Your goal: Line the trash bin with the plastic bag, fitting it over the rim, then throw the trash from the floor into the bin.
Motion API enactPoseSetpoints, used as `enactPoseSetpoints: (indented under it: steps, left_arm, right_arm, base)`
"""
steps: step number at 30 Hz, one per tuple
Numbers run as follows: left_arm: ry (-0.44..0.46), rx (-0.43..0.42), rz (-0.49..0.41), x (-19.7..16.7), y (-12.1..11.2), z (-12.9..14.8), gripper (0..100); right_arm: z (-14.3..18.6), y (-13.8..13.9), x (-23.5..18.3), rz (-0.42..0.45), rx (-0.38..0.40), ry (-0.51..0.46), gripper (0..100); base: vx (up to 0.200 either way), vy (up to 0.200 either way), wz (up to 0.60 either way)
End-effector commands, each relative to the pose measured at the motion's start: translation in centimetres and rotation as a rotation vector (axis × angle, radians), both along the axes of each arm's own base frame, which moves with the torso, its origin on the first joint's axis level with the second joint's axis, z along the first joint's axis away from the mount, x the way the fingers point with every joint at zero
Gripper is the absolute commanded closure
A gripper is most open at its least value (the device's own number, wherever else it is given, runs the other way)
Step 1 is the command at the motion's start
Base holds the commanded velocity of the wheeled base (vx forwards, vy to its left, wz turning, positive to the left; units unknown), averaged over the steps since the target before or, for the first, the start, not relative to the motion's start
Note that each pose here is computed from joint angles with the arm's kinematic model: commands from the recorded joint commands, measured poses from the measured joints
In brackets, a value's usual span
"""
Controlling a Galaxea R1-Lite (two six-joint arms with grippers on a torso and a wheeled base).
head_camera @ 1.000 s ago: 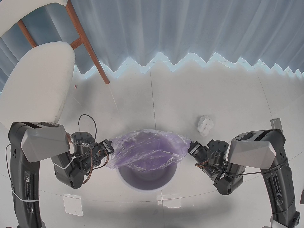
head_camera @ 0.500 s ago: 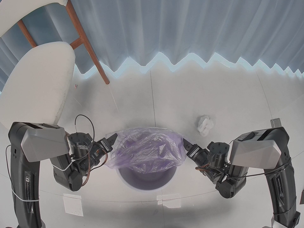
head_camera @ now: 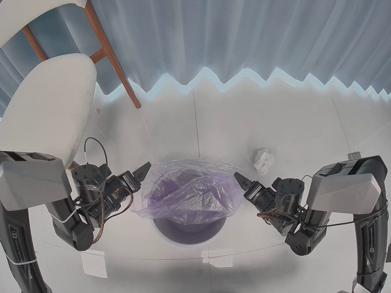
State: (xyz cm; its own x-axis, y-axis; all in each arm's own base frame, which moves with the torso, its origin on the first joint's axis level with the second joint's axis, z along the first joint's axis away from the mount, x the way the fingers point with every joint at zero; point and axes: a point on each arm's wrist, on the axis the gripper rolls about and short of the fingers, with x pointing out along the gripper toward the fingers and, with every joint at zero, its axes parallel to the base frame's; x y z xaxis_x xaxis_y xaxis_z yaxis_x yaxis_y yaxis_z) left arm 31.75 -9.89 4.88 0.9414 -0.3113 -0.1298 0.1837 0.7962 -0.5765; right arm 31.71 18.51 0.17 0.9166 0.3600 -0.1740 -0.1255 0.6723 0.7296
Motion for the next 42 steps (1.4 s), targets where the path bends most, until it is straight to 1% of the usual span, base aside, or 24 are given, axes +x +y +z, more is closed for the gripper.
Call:
enactPoseSetpoints:
  steps: [1, 2, 3, 5, 6, 8, 9, 10, 11, 13, 14, 15, 16, 17, 19, 22, 24, 27, 30, 32, 33, 36, 39, 42]
  left_arm:
    - [-0.138, 0.05, -0.083, -4.2, 0.1, 5.2, 0]
    - [-0.149, 0.057, -0.085, -4.4, 0.1, 5.5, 0]
    - [-0.204, 0.105, -0.108, -5.5, 0.4, 6.7, 0]
    - [-0.235, 0.135, -0.145, -6.6, 0.3, 7.4, 0]
    - [-0.289, 0.156, -0.188, -8.1, 0.4, 8.6, 0]
    - [-0.34, 0.151, -0.235, -9.4, 0.4, 9.7, 0]
    - [-0.377, 0.135, -0.306, -10.6, -0.2, 10.5, 0]
    - [-0.377, 0.135, -0.306, -10.6, -0.2, 10.5, 0]
    - [-0.406, 0.121, -0.365, -11.2, -0.6, 11.1, 0]
    - [-0.426, 0.115, -0.392, -11.0, -1.0, 11.4, 0]
    - [-0.426, 0.115, -0.392, -11.0, -1.0, 11.4, 0]
    - [-0.434, 0.101, -0.415, -10.8, -1.5, 11.6, 0]
    - [-0.419, 0.085, -0.427, -10.5, -1.7, 11.5, 0]
    - [-0.413, 0.079, -0.434, -10.4, -1.8, 11.4, 0]
    - [-0.381, 0.011, -0.476, -9.0, -2.6, 11.2, 0]
    - [-0.304, -0.088, -0.456, -7.4, -2.6, 10.7, 0]
    - [-0.287, -0.136, -0.419, -6.5, -1.7, 10.8, 0]
    - [-0.256, -0.13, -0.409, -6.7, -0.9, 10.2, 0]
    - [-0.212, -0.103, -0.474, -7.5, -0.7, 9.2, 0]
    - [-0.209, -0.1, -0.485, -7.6, -0.7, 9.1, 0]
    - [-0.183, -0.031, -0.574, -8.5, -0.8, 7.7, 0]
    - [-0.175, 0.094, -0.626, -7.9, -1.2, 5.4, 0]
    - [-0.161, 0.257, -0.602, -6.0, -1.3, 2.0, 0]
    - [-0.139, 0.313, -0.55, -4.3, -1.6, 0.2, 0]
  right_arm:
    - [2.3, -0.2, -0.4, 0.001, 0.032, -0.055, 0]
    - [2.4, -0.2, -0.4, 0.001, 0.033, -0.058, 0]
    - [3.1, -0.3, -0.6, 0.001, 0.037, -0.073, 0]
    - [4.0, -0.5, -0.8, -0.001, 0.051, -0.09, 0]
    - [5.8, -0.7, -1.3, 0.002, 0.076, -0.124, 0]
    - [7.2, -1.1, -1.9, 0.003, 0.096, -0.15, 0]
    - [8.3, -1.3, -2.7, 0.022, 0.102, -0.167, 0]
    - [8.3, -1.3, -2.7, 0.022, 0.102, -0.167, 0]
    - [9.4, -1.4, -3.9, 0.075, 0.1, -0.185, 0]
    - [10.4, -1.9, -5.1, 0.121, 0.084, -0.206, 0]
    - [10.4, -1.9, -5.1, 0.121, 0.084, -0.206, 0]
    - [10.8, -1.9, -6.0, 0.171, 0.055, -0.223, 0]
    - [11.0, -1.7, -6.6, 0.207, 0.03, -0.24, 0]
    - [11.2, -1.6, -6.7, 0.215, 0.024, -0.249, 0]
    - [12.1, -1.1, -7.7, 0.249, 0.013, -0.288, 0]
    - [13.1, -0.4, -9.0, 0.288, 0.034, -0.319, 0]
    - [13.7, -0.7, -9.4, 0.291, 0.044, -0.335, 0]
    - [14.8, -0.9, -9.7, 0.289, 0.062, -0.369, 0]
    - [15.7, -1.2, -10.0, 0.283, 0.063, -0.406, 0]
    - [15.7, -1.3, -9.9, 0.282, 0.062, -0.409, 0]
    - [16.2, -1.5, -10.2, 0.28, 0.054, -0.429, 0]
    - [16.6, -1.5, -10.7, 0.293, 0.054, -0.448, 0]
    - [16.9, -1.3, -11.1, 0.305, 0.062, -0.456, 0]
    - [16.8, -1.3, -11.1, 0.307, 0.061, -0.455, 0]
  base:
    - [0.0, 0.0, 0.0]
    - [0.0, 0.0, 0.0]
    - [0.0, 0.0, 0.0]
    - [0.0, 0.0, 0.0]
    - [0.0, 0.0, 0.0]
    - [0.0, 0.0, 0.0]
    - [0.0, 0.0, 0.0]
    - [0.0, 0.0, 0.0]
    - [0.0, 0.0, 0.0]
    - [0.0, 0.0, 0.0]
    - [0.0, 0.0, 0.0]
    - [0.0, 0.0, 0.0]
    - [0.0, 0.0, 0.0]
    - [0.0, 0.0, 0.0]
    - [0.0, 0.0, 0.0]
    - [0.0, 0.0, 0.0]
    - [0.0, 0.0, 0.0]
    - [0.0, 0.0, 0.0]
    - [0.0, 0.0, 0.0]
    - [0.0, 0.0, 0.0]
    - [0.0, 0.0, 0.0]
    - [0.0, 0.0, 0.0]
    - [0.0, 0.0, 0.0]
    - [0.0, 0.0, 0.0]
